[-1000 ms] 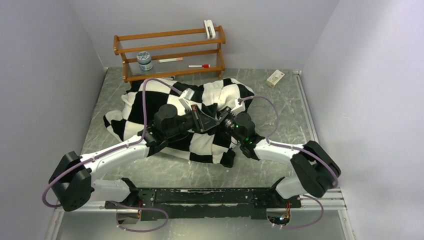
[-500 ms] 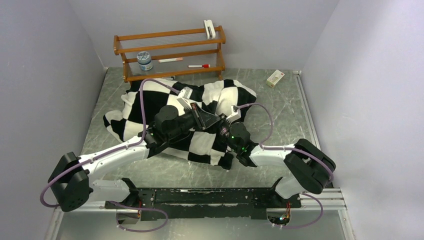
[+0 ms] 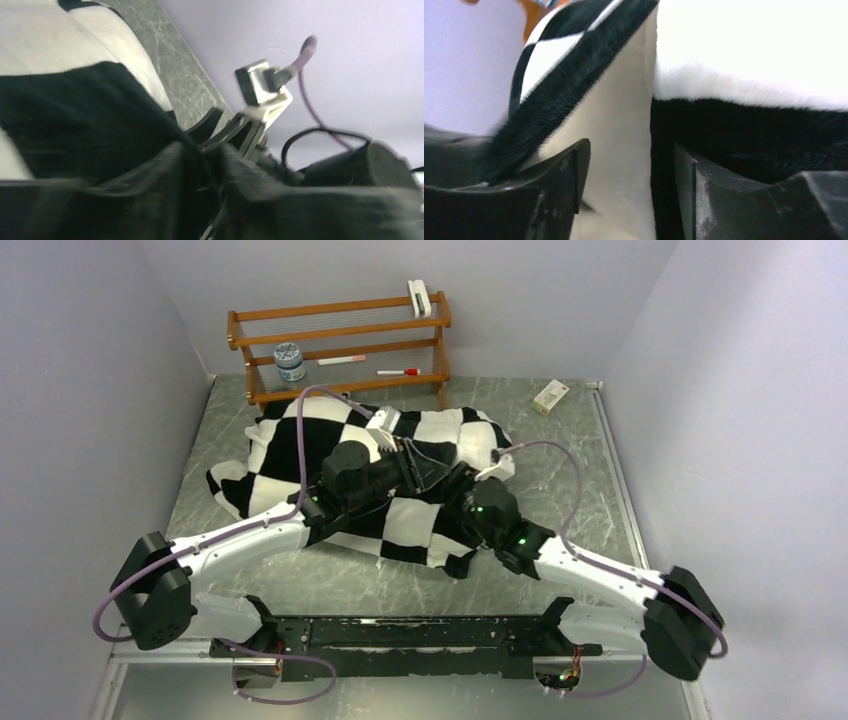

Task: Put the pillow into the pillowcase

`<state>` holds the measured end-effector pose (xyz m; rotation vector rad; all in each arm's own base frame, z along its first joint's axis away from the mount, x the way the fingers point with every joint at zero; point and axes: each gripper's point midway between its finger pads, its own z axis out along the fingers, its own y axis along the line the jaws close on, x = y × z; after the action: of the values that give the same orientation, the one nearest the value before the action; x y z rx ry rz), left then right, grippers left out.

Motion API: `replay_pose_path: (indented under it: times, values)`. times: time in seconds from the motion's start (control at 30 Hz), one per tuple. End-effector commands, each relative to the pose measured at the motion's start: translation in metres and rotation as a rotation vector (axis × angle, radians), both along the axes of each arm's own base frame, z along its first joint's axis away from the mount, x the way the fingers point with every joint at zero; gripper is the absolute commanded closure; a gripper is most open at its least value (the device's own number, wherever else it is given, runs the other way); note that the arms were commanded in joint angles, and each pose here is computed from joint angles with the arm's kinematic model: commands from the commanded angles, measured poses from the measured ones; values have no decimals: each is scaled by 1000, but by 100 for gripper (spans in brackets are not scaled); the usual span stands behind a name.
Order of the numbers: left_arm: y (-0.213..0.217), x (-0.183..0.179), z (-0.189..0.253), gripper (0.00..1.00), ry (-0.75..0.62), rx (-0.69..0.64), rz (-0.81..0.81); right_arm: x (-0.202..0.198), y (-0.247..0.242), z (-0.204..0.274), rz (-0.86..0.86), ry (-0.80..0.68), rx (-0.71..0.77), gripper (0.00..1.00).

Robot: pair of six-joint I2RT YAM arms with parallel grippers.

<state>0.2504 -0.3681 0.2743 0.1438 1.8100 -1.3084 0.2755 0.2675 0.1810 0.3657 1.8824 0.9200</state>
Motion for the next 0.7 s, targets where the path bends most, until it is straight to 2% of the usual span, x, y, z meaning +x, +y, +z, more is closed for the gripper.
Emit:
replay_pose_path:
  times: [0.0,0.03,0.07,0.17,0.37,0.67]
  values:
    - [-18,-12,27,50,-145,50,-132,16,-57,16,-87,-62,-137,26]
    - [-18,-12,28,45,-164,78,-145,22,-69,22,-99,-70,-133,17]
    - [-18,-12,28,40,-187,110,-156,28,-81,27,-116,-72,-133,12]
    - [-13,-10,24,32,-233,228,-172,44,-110,36,-151,-87,-153,10]
    - [-4,-9,14,34,-272,351,-150,67,-147,32,-155,-66,-120,10]
    - [-33,-22,-14,33,-362,570,-169,126,-195,-49,-128,87,27,21]
